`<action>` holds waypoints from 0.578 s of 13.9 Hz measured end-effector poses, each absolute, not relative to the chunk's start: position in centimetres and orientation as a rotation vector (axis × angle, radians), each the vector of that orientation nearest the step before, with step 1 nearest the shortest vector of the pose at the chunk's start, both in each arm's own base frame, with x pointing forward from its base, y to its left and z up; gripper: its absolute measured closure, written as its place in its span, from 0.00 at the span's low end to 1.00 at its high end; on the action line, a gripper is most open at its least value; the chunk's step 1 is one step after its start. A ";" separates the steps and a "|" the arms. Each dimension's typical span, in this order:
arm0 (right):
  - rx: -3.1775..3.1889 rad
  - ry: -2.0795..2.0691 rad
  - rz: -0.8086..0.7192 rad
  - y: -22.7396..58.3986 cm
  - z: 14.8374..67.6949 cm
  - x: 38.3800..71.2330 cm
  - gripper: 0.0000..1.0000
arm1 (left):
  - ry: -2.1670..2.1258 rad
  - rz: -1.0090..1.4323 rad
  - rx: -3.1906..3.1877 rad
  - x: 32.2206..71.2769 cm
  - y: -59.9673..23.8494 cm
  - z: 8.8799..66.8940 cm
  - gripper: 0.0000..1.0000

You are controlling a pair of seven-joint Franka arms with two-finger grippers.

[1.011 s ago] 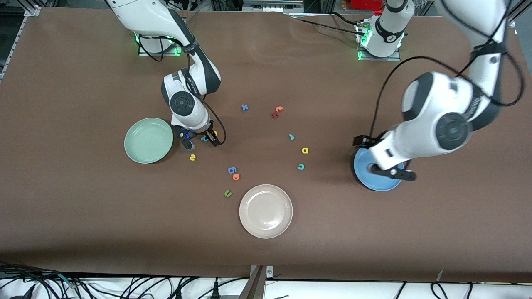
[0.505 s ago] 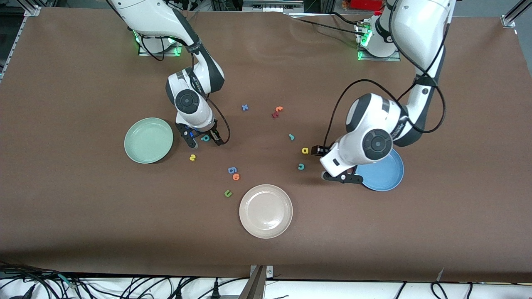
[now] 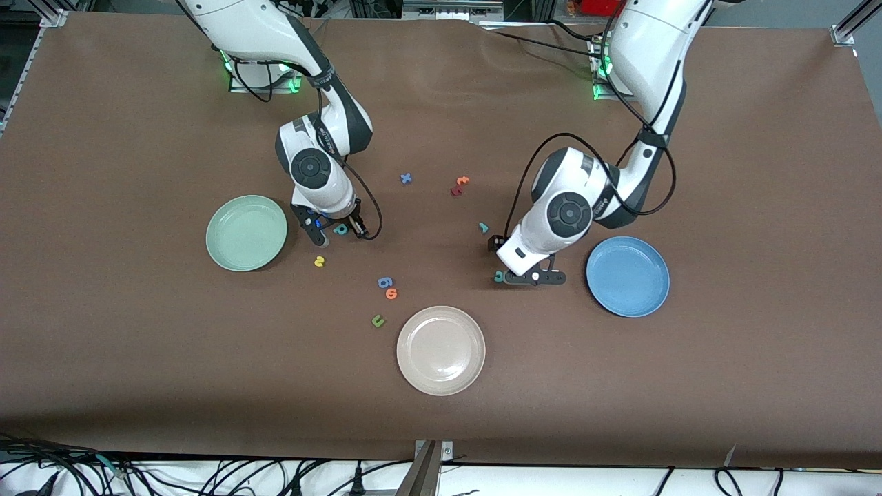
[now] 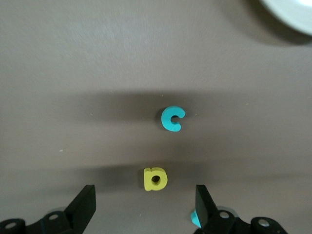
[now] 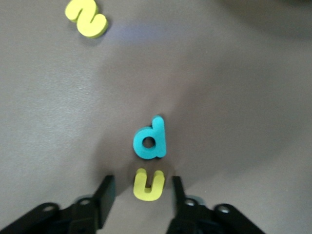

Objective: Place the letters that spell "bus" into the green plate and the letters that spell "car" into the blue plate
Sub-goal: 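Grasp the yellow u with the right gripper while the left gripper reaches the D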

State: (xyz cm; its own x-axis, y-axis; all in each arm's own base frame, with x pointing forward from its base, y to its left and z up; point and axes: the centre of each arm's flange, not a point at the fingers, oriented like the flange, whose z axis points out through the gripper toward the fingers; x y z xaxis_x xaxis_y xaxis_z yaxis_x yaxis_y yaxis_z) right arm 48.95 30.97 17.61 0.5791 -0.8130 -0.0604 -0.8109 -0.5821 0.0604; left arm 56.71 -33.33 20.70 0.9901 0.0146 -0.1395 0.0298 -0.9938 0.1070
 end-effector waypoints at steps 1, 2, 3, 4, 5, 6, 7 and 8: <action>2.769 -1.422 -0.127 31.0 17.6 49.0 0.51 | 0.043 -0.204 3.029 56.1 -33.2 19.7 0.09; 2.772 -1.421 -0.125 31.0 17.7 49.0 0.58 | 0.050 -0.203 3.033 55.7 -33.1 18.9 0.09; 2.774 -1.420 -0.124 31.0 17.7 49.0 0.72 | 0.057 -0.207 3.035 55.4 -33.0 18.5 0.11; 2.775 -1.418 -0.124 31.0 17.7 49.0 0.75 | 0.066 -0.209 3.037 55.2 -33.1 18.3 0.11; 2.775 -1.418 -0.124 31.0 17.7 49.0 0.75 | 0.077 -0.201 3.037 54.9 -33.5 18.2 0.15; 2.775 -1.418 -0.124 31.0 17.7 49.0 0.75 | 0.092 -0.187 3.036 54.4 -34.2 18.0 0.15; 2.775 -1.418 -0.124 31.0 17.7 49.0 0.75 | 0.099 -0.174 3.036 53.9 -34.7 17.8 0.15; 2.775 -1.417 -0.124 31.0 17.7 49.0 0.75 | 0.104 -0.163 3.035 53.5 -35.1 17.5 0.15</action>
